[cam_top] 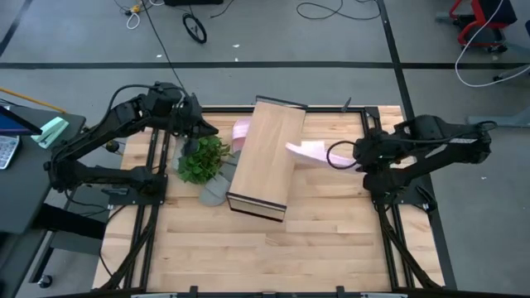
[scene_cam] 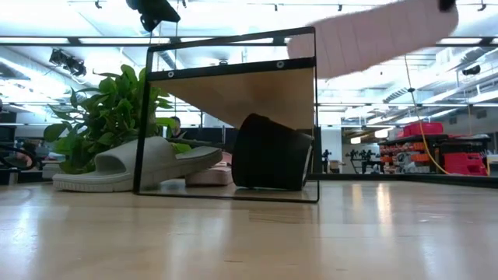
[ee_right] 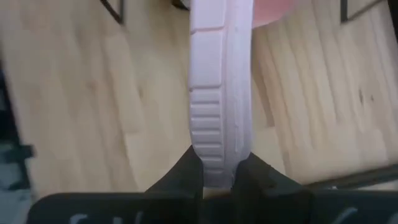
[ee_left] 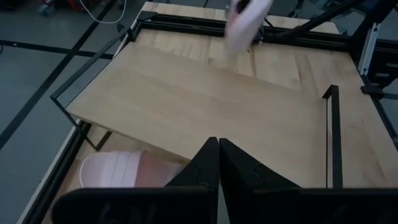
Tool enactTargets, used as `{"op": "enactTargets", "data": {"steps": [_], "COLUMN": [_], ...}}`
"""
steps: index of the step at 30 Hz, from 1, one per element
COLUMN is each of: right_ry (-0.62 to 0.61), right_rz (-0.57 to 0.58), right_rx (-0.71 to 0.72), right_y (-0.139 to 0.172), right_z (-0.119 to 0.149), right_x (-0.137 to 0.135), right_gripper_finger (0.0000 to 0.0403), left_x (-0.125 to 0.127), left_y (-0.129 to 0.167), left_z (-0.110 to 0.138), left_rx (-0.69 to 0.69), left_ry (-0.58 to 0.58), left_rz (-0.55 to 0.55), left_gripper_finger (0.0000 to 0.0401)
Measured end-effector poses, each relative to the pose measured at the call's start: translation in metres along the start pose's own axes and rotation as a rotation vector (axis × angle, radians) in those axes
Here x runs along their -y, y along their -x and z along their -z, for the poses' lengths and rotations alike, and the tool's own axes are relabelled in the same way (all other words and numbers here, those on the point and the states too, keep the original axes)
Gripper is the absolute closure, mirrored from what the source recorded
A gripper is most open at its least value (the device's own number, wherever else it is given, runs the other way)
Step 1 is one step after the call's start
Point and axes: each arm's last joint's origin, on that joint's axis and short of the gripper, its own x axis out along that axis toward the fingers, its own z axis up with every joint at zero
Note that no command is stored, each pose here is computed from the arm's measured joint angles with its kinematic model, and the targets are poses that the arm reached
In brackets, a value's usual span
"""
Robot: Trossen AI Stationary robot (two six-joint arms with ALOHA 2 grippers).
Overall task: Pick and place slides into the shelf
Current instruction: Put the bottom pink slide on the shelf
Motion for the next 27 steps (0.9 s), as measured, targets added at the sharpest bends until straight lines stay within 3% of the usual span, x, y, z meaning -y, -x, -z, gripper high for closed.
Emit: {"op": "enactTargets", "data": {"steps": [3, 8, 14, 20, 23, 27], "right_ry": [0.010, 0.141, 0.360, 0.491, 0.477, 0.343], "right_rz": [0.019, 0.269, 0.492, 0.650, 0.728, 0.774], "right_rx": [0.081, 0.168, 0.112, 0.051, 0.077, 0.165], "right_y": [0.016, 0.023, 0.006, -0.021, -0.033, -0.048], "right_z": [-0.008, -0.026, -0.055, -0.090, -0.111, -0.136], "right_x": [-0.001, 0.003, 0.007, 0.015, 0.023, 0.035], "right_gripper_finger": [0.0348, 0.0348, 0.0348, 0.0348, 0.0348, 0.0348], "left_x": [0.000, 0.000, -0.001, -0.001, -0.001, -0.001], "left_y": [0.000, 0.000, 0.001, 0.001, 0.001, 0.001], "left_z": [0.000, -0.003, -0.007, -0.008, -0.008, -0.009], "left_rx": [0.001, 0.031, 0.071, 0.079, 0.079, 0.090], "left_ry": [-0.001, -0.016, -0.032, -0.028, -0.027, -0.030], "left_rz": [0.001, -0.005, -0.012, -0.013, -0.013, -0.015], "left_gripper_finger": [0.0381, 0.0387, 0.0384, 0.0377, 0.0382, 0.0388]}}
